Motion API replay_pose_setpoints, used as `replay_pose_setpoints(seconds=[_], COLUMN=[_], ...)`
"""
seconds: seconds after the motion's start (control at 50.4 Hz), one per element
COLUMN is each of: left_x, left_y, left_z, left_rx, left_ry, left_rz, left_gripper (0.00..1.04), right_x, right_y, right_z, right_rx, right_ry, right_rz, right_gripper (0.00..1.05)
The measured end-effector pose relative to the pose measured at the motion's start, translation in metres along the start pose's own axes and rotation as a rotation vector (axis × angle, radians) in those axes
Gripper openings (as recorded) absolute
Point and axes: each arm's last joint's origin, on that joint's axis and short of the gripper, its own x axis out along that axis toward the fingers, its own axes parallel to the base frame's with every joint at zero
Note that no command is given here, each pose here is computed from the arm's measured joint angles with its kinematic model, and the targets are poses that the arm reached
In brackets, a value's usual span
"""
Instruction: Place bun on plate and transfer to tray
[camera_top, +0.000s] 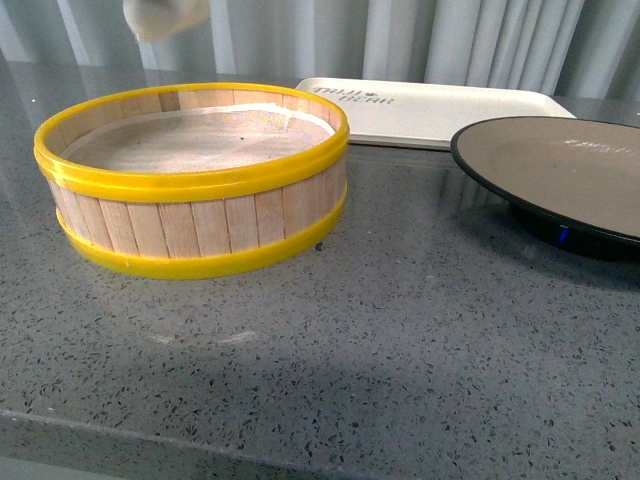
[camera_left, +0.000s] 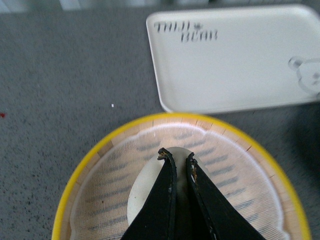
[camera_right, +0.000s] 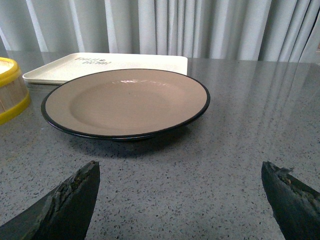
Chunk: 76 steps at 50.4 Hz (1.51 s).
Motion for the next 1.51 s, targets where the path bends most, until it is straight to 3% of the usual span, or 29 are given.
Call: replay_pose_setpoints(seconds=[0.139,0.377,0.615,0.774,0.992,1.508], left_x=[-0.030,-0.030,-0.004,0.018,0.056,0.099], left_y=[0.001,-0.023,-0.109,-0.160,-0.221,-0.248], left_z=[0.026,0.033,0.045,0.038,0.008,-0.020], left_rx=[-0.056,-0.027,0.118,0.203,0.324,0.402], left_ry=[-0.099,-0.117,-0.136,-0.109,-0.024,0.054], left_rz=[-0.031,-0.060,-0.212,-0.284,-0.344,-0.332], left_gripper=[0.04,0.04,0.04,0.04,0.04,0.04], right_x=[0.000,0.000,0.000,0.000,0.000,0.000], right_y=[0.000,0.000,0.000,0.000,0.000,0.000], right_z=[0.000,0.000,0.000,0.000,0.000,0.000], right_rx=[0.000,0.000,0.000,0.000,0.000,0.000], right_ry=[0.000,0.000,0.000,0.000,0.000,0.000], right_rz=[0.000,0.000,0.000,0.000,0.000,0.000], right_gripper=[0.96,0.96,0.96,0.96,0.96,0.96])
